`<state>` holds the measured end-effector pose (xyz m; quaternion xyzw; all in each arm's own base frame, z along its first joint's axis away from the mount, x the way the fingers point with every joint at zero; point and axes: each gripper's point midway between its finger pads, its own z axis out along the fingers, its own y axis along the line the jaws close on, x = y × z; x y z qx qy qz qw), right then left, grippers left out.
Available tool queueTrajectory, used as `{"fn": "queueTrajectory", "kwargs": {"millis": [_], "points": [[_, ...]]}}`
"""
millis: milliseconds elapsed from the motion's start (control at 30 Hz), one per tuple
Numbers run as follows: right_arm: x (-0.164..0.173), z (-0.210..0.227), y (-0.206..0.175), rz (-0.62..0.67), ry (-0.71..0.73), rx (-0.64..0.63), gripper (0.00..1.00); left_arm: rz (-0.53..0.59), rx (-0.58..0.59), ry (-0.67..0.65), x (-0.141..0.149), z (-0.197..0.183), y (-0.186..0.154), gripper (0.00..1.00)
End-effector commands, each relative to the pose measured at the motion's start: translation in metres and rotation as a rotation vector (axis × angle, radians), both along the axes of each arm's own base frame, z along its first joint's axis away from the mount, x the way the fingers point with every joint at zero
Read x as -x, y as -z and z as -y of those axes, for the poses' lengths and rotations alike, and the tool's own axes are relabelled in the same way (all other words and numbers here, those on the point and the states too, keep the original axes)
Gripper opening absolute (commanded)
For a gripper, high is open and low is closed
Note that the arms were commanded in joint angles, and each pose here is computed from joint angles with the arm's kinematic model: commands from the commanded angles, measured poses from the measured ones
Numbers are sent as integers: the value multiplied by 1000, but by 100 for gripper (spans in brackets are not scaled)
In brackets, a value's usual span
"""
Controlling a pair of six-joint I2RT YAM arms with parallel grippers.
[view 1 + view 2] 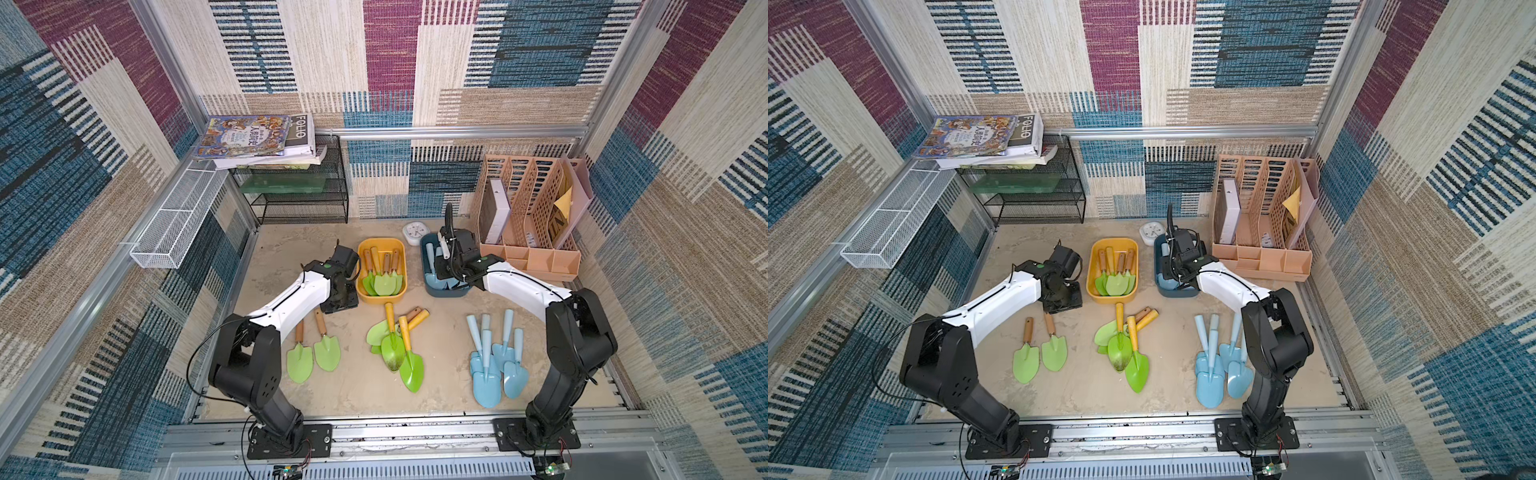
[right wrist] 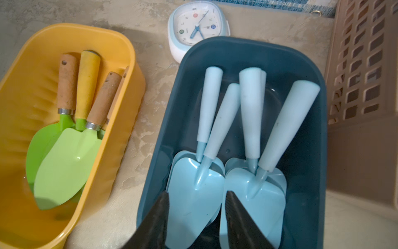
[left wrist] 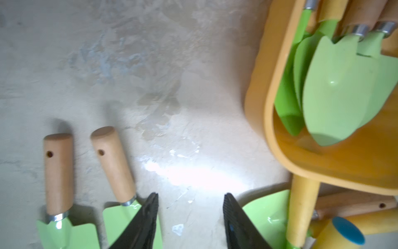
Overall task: Sort the small shovels by color and place them into the storage box
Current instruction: Pick up the shovel from the center of the board.
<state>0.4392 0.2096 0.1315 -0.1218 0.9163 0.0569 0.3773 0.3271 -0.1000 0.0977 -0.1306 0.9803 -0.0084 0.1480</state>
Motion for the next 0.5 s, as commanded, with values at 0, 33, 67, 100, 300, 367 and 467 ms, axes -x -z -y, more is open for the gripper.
{"fn": "queueTrajectory", "kwargs": {"millis": [0,33,67,100,300,367,467], "points": [[8,-12,0,11,-6,-22,46,1,-68,-60,17,-25,-1,51],[11,-15,2,4,-13,-22,46,-1,-68,-74,21,-29,0,51],[14,-17,5,-2,-17,-22,46,-11,-57,-95,25,-34,4,51],[17,-20,7,-7,-24,-25,46,-25,-38,-122,28,-38,9,51],[24,-32,13,-20,-48,-28,46,-101,75,-209,33,-46,38,51],[24,-34,11,-15,-49,-28,46,-113,73,-206,32,-46,43,51],[26,-33,11,-14,-50,-26,46,-123,56,-208,30,-49,46,51]]}}
